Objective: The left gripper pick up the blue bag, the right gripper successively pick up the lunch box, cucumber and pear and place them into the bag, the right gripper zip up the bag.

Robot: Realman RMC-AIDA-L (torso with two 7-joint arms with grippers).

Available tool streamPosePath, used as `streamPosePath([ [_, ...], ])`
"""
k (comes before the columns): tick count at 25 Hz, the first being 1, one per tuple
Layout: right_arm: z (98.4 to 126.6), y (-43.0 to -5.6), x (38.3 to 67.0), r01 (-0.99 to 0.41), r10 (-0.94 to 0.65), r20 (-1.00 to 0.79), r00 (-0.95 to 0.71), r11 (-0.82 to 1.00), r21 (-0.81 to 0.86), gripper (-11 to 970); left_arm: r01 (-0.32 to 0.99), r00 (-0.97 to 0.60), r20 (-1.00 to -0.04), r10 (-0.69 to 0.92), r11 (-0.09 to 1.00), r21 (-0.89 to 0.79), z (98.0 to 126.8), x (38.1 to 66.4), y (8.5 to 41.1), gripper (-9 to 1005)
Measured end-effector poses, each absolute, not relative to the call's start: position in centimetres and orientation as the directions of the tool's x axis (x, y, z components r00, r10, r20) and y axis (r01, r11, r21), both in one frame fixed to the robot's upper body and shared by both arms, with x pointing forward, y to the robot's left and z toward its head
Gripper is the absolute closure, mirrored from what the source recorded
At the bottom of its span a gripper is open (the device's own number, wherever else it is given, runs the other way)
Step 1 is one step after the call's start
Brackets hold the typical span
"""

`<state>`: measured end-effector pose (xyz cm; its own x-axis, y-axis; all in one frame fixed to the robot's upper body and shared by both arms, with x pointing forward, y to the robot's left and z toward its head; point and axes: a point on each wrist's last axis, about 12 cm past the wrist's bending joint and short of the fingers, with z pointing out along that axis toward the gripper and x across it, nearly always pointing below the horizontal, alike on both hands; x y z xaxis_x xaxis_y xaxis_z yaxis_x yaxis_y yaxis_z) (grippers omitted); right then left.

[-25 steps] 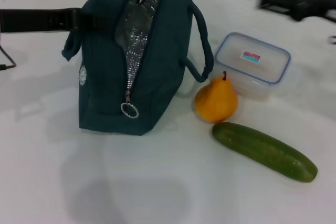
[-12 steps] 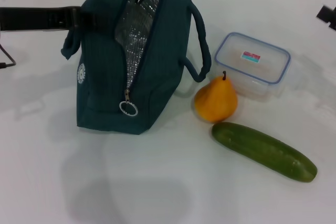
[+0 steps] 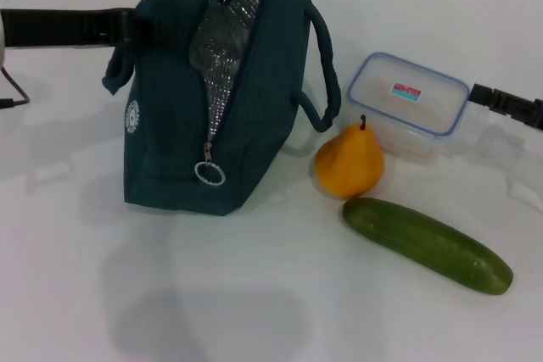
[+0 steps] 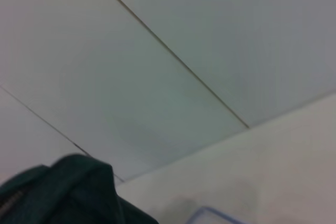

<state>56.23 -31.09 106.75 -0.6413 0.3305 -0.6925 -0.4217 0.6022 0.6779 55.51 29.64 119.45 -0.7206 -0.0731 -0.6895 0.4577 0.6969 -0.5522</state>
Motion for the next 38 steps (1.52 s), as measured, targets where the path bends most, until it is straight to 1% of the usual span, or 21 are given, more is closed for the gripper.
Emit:
streamPosePath([
  [11,105.9,-30.9,56.1,-0.378,0.340,-0.667,-0.663,0.617,0.690,132,0.454,-0.723,-0.687,-0.076,0.696,-0.556,119.3,55.5,29.6,953],
  [23,104.8,-28.7,56.4,-0.352,0.344,-0.637,-0.690,0.609,0.711,134,0.456,-0.722,-0.688,-0.074,0.697,-0.554,119.2,55.4,29.6,953],
  [38,104.9,-28.0,56.2,-0.359,0.366,-0.627,-0.688,0.580,0.732,139,0.448,-0.727,-0.683,-0.074,0.702,-0.554,118.9,55.1,29.9,953],
])
